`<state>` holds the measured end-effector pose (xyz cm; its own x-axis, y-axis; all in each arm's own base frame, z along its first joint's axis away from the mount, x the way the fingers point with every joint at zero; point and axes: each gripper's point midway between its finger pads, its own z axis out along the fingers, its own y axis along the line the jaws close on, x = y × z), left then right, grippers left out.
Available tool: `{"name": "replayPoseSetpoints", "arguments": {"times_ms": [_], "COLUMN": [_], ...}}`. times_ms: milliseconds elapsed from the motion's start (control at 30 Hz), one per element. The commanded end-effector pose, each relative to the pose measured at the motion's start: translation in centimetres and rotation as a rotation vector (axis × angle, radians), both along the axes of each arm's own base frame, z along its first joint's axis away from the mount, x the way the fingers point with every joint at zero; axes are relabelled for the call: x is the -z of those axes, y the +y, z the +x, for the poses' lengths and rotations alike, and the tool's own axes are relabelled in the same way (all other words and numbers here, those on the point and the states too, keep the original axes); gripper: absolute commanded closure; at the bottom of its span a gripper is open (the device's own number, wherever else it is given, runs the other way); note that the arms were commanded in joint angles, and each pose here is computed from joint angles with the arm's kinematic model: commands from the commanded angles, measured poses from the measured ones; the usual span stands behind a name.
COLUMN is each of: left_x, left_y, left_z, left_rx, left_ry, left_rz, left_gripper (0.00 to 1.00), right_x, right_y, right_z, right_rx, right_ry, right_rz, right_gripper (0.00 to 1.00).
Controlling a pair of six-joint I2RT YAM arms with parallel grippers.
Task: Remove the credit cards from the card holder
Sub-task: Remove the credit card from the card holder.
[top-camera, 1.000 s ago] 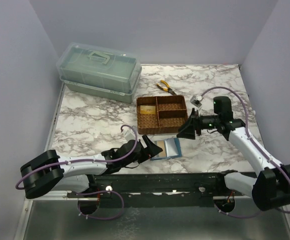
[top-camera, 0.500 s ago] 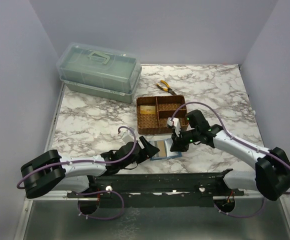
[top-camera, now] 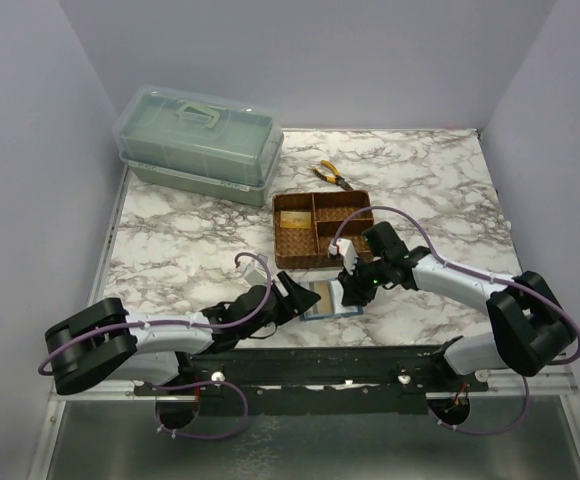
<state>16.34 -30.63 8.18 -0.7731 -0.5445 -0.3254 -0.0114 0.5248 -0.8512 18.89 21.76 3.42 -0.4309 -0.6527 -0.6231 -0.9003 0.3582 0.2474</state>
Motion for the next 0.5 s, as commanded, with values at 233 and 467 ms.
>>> {"name": "replayPoseSetpoints", "arguments": {"times_ms": [233, 467], "left_x": [1.0, 2.4], "left_y": [1.7, 2.8], "left_z": [0.0, 0.5], "left_rx": [-0.059, -0.118], "left_ry": [0.006, 0.045], "left_rz": [-0.037, 0.02], "left_gripper": [0.31, 0.37], "right_x": [-3.4, -3.4], "right_y": [2.4, 5.0], "right_z": [-1.9, -0.9], "right_rx": [-0.242, -0.403], "right_ry": [-0.132, -0.357], "right_rz": [0.173, 0.13], "right_gripper": [0.38, 0.19]}}
